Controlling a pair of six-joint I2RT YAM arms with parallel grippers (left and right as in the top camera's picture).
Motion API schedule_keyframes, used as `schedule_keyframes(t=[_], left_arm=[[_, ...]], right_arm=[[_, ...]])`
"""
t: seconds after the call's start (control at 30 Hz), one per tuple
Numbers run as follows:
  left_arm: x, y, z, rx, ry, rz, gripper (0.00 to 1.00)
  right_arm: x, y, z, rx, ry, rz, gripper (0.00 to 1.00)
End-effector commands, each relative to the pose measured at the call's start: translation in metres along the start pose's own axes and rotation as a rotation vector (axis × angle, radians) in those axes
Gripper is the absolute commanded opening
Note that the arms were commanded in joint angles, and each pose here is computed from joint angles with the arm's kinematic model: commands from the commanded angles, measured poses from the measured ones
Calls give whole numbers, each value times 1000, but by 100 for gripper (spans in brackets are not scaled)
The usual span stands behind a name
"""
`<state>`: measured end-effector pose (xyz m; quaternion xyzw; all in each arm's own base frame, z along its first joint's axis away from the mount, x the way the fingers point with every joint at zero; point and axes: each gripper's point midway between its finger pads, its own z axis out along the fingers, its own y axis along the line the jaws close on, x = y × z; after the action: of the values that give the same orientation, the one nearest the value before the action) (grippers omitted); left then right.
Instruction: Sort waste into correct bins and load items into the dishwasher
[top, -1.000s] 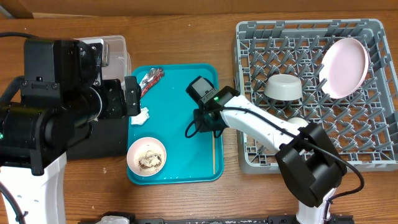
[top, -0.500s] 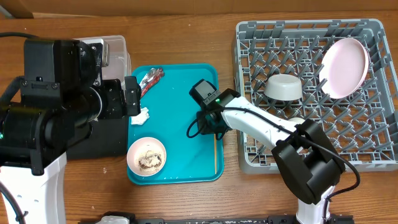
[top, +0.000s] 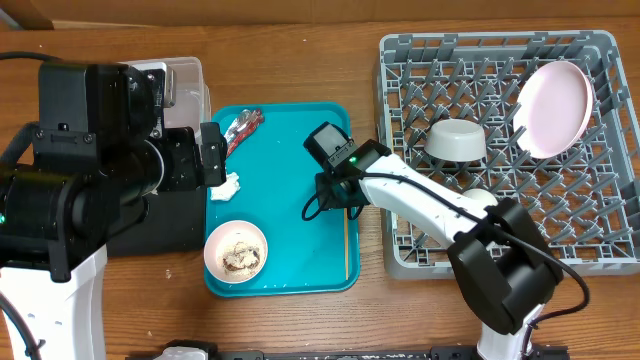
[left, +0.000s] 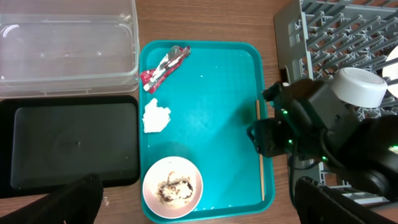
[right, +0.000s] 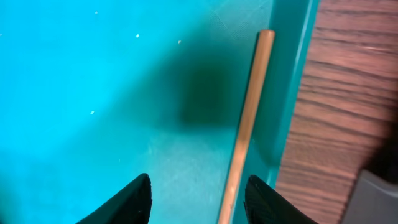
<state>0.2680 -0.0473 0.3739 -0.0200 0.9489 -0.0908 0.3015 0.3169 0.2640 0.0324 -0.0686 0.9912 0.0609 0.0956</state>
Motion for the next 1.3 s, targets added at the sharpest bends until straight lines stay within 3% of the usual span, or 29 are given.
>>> schedule_keyframes(t=[0.0,0.37,0.43,0.53,0.63,0.8,1.1,1.27], left_arm=[[-2,0,-1,-5,-6,-16,100],[-2,0,-1,-5,-6,-15,100],[-2,0,-1,-5,-6,-15,100],[-2,0,-1,-5,-6,-16,100],[-2,0,-1,-5,-6,-16,100],[-2,0,-1,-5,-6,-15,100],[-2,0,-1,-5,-6,-15,100],[-2,0,-1,-5,-6,-16,100]], right_arm=[[13,-11,25,41,57,15,51],[7,-15,28,-33,93,78,51],[8,-14,31,-40,102,90,34],[9,-6,32,-81,114,90,25],[10,-1,32,-99,118,84,8],[8,0,24,-99,113,94,4],[-37,7,-82,-163,-130,87,4],[-70,-36,-160,-124,-367,150,4]])
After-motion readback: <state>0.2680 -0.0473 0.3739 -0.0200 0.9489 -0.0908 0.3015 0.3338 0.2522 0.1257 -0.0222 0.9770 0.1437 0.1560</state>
